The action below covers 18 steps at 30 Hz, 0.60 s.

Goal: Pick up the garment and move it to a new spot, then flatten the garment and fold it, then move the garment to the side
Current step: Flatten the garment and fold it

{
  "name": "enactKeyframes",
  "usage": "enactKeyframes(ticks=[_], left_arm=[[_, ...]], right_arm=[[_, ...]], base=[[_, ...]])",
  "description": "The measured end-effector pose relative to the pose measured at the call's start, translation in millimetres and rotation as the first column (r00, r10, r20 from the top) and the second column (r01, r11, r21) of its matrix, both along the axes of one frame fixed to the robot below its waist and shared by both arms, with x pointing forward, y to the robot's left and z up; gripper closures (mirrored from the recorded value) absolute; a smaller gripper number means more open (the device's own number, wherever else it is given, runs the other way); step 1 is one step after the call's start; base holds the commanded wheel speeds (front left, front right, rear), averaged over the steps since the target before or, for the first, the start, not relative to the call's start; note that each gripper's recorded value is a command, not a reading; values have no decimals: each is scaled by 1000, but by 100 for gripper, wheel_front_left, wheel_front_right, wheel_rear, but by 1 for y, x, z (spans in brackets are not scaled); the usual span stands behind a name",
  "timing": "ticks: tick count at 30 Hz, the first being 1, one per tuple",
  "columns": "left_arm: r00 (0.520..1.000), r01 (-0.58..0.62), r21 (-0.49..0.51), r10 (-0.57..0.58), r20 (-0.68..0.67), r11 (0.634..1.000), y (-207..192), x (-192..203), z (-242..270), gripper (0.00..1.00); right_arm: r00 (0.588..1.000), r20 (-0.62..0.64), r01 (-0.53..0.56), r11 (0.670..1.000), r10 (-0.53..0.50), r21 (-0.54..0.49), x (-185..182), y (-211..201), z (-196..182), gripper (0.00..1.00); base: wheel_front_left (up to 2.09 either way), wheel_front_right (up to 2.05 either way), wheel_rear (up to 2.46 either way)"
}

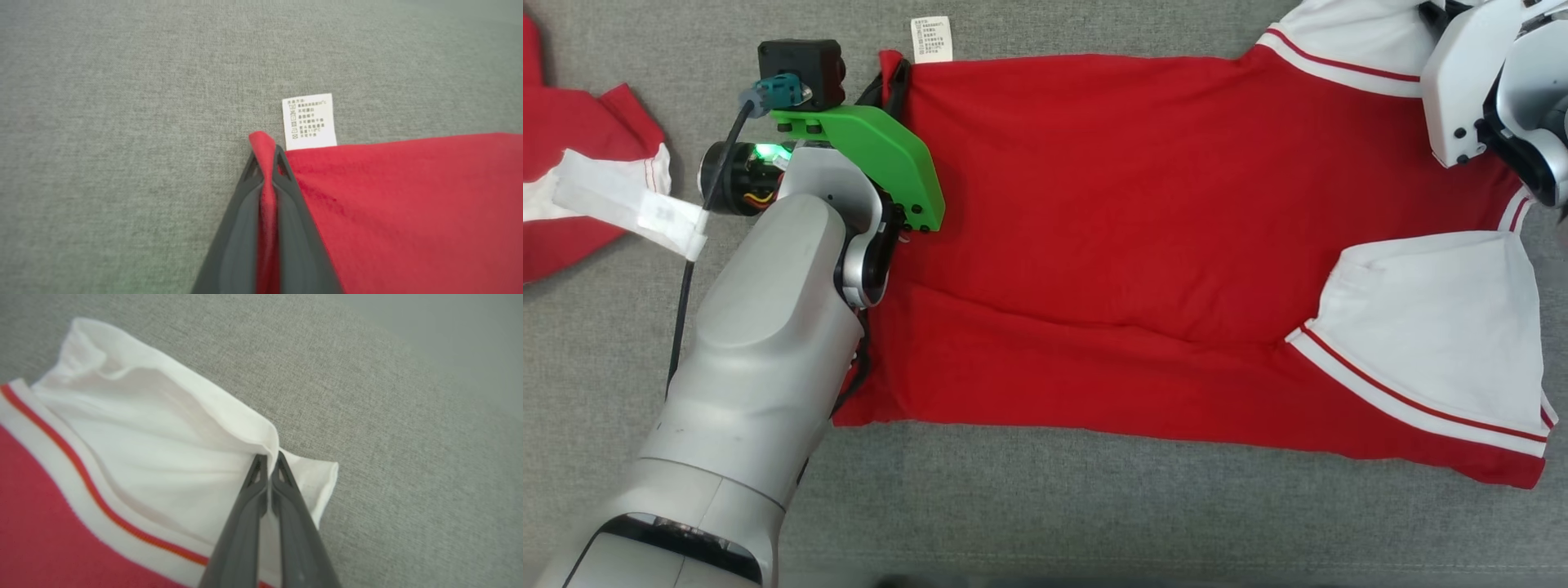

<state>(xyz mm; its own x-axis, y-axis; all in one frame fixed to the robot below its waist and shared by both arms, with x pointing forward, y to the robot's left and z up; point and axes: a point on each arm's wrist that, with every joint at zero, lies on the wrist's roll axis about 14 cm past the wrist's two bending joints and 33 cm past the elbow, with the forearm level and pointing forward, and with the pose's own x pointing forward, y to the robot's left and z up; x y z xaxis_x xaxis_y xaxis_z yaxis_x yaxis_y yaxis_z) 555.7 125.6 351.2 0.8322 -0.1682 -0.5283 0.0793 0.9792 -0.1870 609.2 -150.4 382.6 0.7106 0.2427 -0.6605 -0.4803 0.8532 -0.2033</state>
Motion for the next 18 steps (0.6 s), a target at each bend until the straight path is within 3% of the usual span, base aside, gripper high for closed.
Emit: enactKeyframes(ticks=[10, 18], left_arm=[[990, -44, 29, 40, 138, 999, 13, 10, 26, 100], [977, -8, 22, 3, 211, 1000, 9, 5, 49, 100]], right_arm=[[985, 164, 39, 998, -46, 45, 13, -12, 42, 100], [984, 168, 39, 996, -53, 86, -12, -11, 56, 100]], base=[[0, 0, 0], [0, 0, 0]])
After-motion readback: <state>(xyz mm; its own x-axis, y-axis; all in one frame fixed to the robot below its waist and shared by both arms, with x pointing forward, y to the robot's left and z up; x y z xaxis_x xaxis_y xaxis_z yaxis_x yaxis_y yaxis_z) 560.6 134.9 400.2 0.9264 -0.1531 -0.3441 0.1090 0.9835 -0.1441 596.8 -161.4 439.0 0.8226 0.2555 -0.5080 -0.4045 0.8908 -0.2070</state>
